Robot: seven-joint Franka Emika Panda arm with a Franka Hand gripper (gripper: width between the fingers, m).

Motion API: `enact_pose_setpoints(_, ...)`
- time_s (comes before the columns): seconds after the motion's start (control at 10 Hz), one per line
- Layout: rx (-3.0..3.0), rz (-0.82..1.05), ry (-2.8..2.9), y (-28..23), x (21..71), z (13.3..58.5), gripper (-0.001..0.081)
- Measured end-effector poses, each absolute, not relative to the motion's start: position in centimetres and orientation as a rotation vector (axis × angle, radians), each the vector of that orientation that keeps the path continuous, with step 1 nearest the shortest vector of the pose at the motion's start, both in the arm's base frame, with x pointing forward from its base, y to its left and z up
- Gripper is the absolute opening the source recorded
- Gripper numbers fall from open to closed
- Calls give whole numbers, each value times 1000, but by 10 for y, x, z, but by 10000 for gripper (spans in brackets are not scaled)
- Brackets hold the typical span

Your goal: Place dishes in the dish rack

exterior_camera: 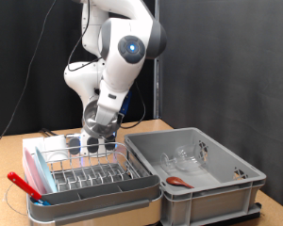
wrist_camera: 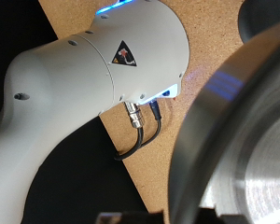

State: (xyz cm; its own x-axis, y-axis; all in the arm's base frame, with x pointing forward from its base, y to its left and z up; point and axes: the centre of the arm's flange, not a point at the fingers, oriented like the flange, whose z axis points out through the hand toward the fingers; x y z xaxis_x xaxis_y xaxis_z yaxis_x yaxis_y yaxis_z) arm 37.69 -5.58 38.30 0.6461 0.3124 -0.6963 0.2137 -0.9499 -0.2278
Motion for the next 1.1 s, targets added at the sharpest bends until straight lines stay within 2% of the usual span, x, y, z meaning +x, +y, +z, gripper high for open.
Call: enact_pose_setpoints(1.1, -2764, 1276, -392, -74, 387, 313, 27)
